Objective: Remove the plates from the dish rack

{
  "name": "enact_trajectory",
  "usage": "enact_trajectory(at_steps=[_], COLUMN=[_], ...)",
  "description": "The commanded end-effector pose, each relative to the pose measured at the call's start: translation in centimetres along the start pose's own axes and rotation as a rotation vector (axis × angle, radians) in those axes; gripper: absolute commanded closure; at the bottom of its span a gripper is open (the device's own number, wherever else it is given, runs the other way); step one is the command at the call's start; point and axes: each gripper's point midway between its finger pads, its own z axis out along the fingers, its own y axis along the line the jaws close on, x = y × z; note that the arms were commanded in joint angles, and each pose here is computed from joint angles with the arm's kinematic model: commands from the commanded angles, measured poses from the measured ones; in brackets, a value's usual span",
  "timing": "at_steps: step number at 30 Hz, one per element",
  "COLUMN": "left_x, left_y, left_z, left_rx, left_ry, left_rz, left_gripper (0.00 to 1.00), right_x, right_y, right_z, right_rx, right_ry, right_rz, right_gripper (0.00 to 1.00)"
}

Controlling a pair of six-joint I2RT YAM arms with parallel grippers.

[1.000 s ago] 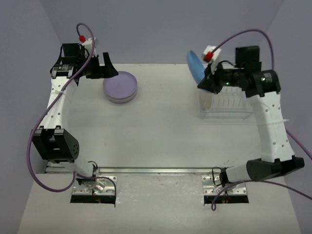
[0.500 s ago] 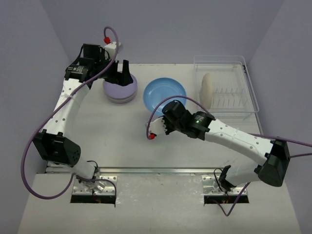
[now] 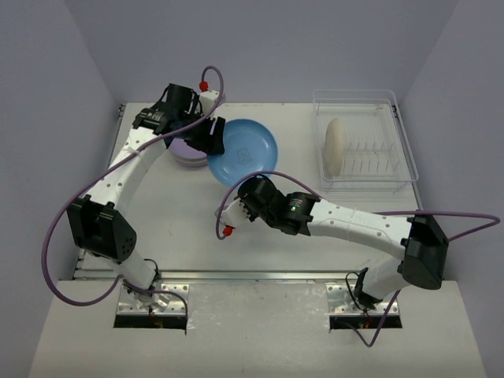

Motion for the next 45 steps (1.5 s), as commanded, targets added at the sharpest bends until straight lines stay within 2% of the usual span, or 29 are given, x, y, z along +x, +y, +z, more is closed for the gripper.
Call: enact_trajectory(at_steps=[1,4,6,9,11,13,15,17,18,23,25,28,30,31,34,37,41,44,45], left_x=[-0.7,-1.4,-1.8,-2.5,-2.8,-3.1,-3.4,-3.7,-3.8,-3.9,-3.7,-3.3,-3.0,-3.0,-2.4,-1.5,-0.3,0.7,1.0], left_y=[0.5,-0.1,-0.2,0.2,0.6,1.5,3.0,5.9,7.9,15.0,17.9,20.4,22.4,22.7,24.1,25.3,26.3,26.5,26.4], left_z=[0.6,0.7,0.9,0.9,0.8,0.7,0.4,0.1,0.0,-0.3,0.3,1.3,2.2,2.3,3.5,4.6,5.4,5.7,5.6], left_rx=[-0.032,0.001,0.009,-0.008,-0.019,-0.024,-0.026,-0.054,-0.085,-0.192,-0.224,-0.248,-0.265,-0.269,-0.29,-0.309,-0.328,-0.337,-0.339], left_ry=[-0.027,-0.045,-0.05,-0.073,-0.08,-0.089,-0.105,-0.12,-0.129,-0.147,-0.143,-0.132,-0.123,-0.122,-0.102,-0.079,-0.053,-0.029,-0.023], left_rz=[-0.005,-0.017,-0.028,-0.034,-0.049,-0.079,-0.117,-0.181,-0.221,-0.337,-0.378,-0.451,-0.481,-0.486,-0.497,-0.507,-0.527,-0.537,-0.538], left_gripper=[0.61,0.79,0.95,1.0,1.0,1.0,1.0,1.0,1.0,1.0,1.0,1.0,1.0,1.0,1.0,1.0,0.99,0.85,0.75], right_x=[0.1,0.2,0.5,0.8,1.4,2.1,3.0,4.8,6.0,11.4,14.1,16.1,18.6,18.9,22.2,24.2,25.6,26.8,27.4], right_y=[-3.7,-3.3,-2.9,-2.3,-2.2,-2.0,-2.0,-1.9,-1.9,-1.5,-1.3,-1.1,-0.8,-0.8,0.0,0.8,1.5,1.7,1.6], right_z=[-1.2,-1.2,-1.2,-1.2,-1.3,-1.3,-1.4,-1.4,-1.5,-2.3,-3.4,-4.5,-5.6,-5.8,-7.3,-8.4,-9.0,-9.1,-9.3], right_rx=[0.133,0.13,0.122,0.113,0.108,0.101,0.09,0.075,0.062,0.03,0.025,0.028,0.038,0.035,0.038,-0.004,-0.041,-0.072,-0.067], right_ry=[0.01,0.017,0.024,0.031,0.036,0.04,0.047,0.064,0.078,0.146,0.165,0.156,0.173,0.174,0.183,0.155,0.114,0.063,0.061], right_rz=[0.041,0.042,0.048,0.053,0.075,0.111,0.159,0.246,0.289,0.507,0.644,0.806,0.924,0.939,1.154,1.328,1.477,1.602,1.632], right_gripper=[1.0,1.0,1.0,0.97,0.84,0.62,0.53,0.36,0.32,0.3,0.3,0.3,0.34,0.34,0.41,0.42,0.39,0.34,0.32])
